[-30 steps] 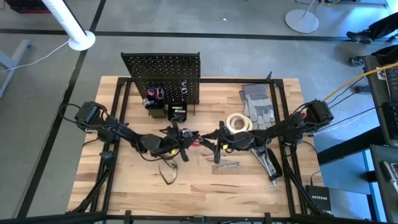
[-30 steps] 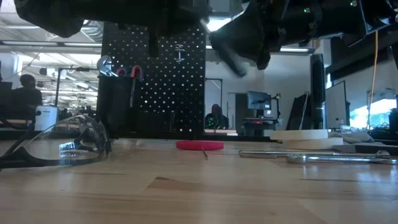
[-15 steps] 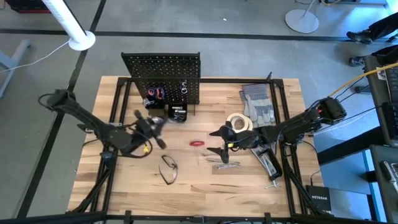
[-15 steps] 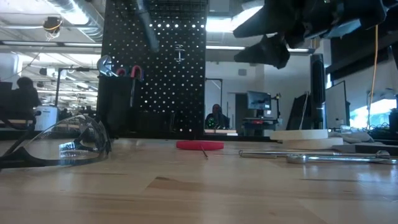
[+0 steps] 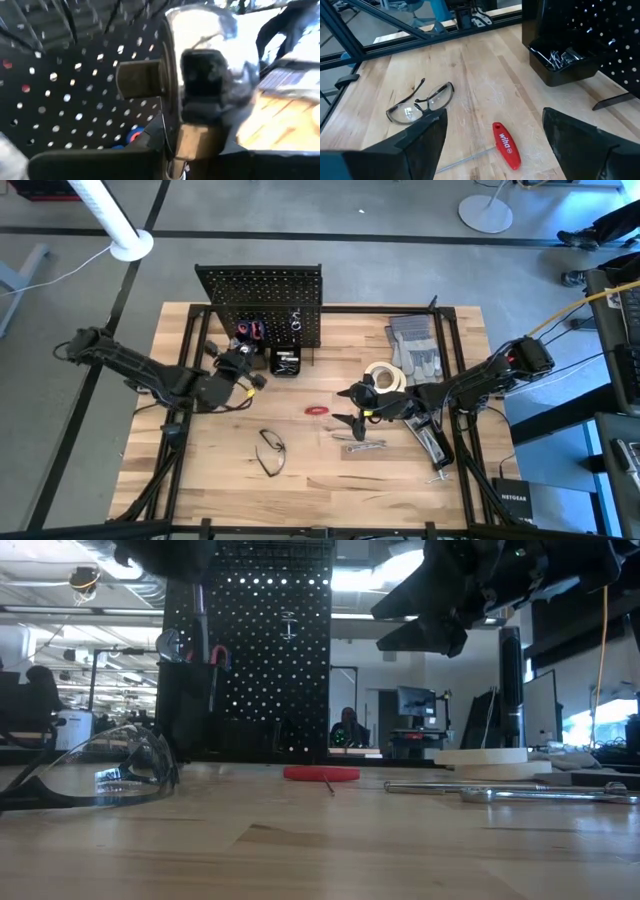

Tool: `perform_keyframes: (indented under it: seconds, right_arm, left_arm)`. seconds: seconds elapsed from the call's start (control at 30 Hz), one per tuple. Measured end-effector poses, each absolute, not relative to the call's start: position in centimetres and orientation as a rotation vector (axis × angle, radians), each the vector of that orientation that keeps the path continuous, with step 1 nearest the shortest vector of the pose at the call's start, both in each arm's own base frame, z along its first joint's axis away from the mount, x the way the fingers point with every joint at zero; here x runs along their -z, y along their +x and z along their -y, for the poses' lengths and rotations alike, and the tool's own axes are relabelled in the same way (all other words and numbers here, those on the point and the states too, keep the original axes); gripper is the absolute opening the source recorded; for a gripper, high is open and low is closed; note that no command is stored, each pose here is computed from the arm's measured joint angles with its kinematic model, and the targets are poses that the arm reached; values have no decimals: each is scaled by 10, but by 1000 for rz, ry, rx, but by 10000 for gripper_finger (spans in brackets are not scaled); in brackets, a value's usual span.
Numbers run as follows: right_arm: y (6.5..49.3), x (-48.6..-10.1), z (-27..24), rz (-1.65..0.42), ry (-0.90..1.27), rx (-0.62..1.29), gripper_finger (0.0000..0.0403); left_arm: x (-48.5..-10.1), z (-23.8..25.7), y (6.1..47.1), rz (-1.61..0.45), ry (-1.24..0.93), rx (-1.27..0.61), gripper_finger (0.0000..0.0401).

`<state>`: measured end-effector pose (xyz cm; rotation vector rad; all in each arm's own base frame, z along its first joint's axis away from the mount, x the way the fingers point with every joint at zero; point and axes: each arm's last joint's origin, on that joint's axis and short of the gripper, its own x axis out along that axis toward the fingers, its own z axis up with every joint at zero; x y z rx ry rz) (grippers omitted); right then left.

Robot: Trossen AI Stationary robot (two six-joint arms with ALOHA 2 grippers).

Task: Hang tools onto peg board
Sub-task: Put the ratchet wrench into the left pegboard organizer bin, then put the fork tube into the left pegboard organizer bin

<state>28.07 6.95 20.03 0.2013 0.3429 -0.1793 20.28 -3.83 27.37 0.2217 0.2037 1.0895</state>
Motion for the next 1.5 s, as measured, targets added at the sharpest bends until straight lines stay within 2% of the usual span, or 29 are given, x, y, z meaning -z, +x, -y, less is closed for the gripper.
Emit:
perform_keyframes:
  seconds: [0.8,1.1,1.3,1.5]
  right_arm:
    - [281,-200,-69,-340,244,193,324]
    - [280,-198,-69,-355,243,197,324]
    - [280,-197,-69,-368,243,191,324]
    - [280,-197,-69,-370,242,191,324]
  left_arm:
    - [-218,-17,227,-382,-79,-1161,34]
    - [-215,-26,224,-465,-55,-1144,120]
    - [-235,-16,217,-491,-156,-952,171]
    - [-266,1,191,-521,-264,-766,185]
